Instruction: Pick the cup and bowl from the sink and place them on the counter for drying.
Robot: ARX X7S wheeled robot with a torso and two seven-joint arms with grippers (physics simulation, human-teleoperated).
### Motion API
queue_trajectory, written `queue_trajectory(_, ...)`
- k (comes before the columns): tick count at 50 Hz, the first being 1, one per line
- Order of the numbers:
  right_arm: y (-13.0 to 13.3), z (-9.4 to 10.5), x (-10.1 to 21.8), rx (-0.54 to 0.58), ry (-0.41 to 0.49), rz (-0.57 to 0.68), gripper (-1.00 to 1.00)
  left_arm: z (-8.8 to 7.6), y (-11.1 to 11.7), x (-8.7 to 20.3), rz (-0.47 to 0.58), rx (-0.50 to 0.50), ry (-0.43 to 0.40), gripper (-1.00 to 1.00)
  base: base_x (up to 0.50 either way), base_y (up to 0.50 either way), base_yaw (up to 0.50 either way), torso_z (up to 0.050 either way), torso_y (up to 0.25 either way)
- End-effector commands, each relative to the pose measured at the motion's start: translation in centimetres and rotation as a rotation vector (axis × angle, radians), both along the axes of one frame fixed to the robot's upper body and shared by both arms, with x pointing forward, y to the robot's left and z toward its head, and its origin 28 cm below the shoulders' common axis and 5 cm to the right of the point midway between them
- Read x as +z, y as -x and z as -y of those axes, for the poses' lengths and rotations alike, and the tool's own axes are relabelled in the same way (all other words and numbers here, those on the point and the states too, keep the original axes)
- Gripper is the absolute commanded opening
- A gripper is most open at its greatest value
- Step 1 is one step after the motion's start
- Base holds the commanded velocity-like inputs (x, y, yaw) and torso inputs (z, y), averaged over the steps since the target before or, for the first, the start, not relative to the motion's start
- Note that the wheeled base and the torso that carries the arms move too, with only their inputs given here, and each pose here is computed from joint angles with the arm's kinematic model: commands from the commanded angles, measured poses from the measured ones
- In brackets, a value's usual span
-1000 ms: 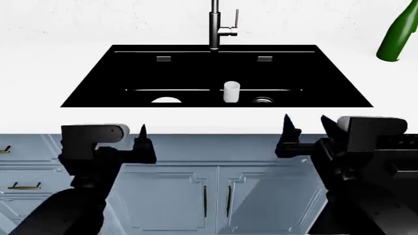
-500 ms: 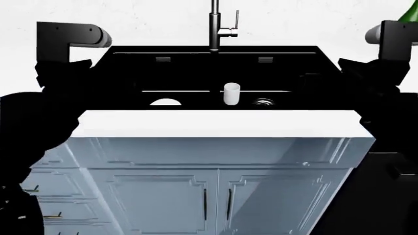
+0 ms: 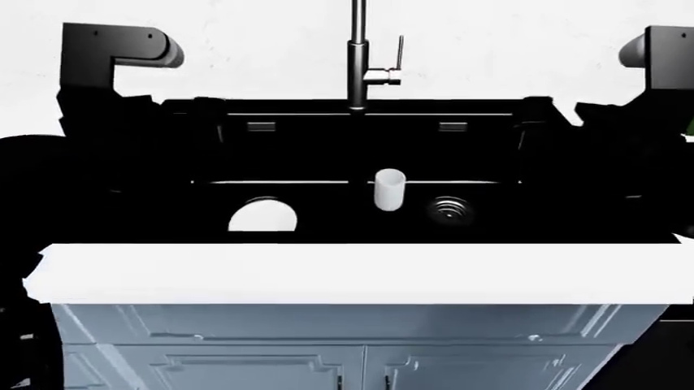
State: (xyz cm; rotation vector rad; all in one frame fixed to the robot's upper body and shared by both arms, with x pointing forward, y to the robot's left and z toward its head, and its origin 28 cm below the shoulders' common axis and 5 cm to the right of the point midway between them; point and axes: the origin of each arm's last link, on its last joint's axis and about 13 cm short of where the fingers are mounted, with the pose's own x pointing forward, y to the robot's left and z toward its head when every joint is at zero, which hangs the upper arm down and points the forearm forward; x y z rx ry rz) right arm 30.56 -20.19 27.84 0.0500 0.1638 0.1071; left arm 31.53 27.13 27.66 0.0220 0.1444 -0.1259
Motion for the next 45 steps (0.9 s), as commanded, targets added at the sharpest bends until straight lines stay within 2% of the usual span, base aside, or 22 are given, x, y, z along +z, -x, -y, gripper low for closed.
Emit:
queue_trajectory(1, 0.30, 0.48, 0.83, -0.001, 0.014, -0.029, 1.00, -0.25, -0.03, 0.37, -0.014, -0.005, -0.008, 1.00, 0.49, 0.00, 0.00, 0.000, 0.000)
queue_trajectory(29, 0.45, 0.55, 1.03, 0.006, 0.032, -0.080, 1.00, -0.34, -0.08, 0.06, -0.046, -0.003, -0.016, 1.00, 0.48, 0.00, 0.00, 0.000, 0.001)
queue_trajectory(45, 0.50, 0.54, 0.58, 0.005, 0.032, -0.090, 1.00, -0.35, -0.33, -0.32, -0.059, -0.008, -0.016, 1.00, 0.32, 0.00, 0.00, 0.000, 0.001)
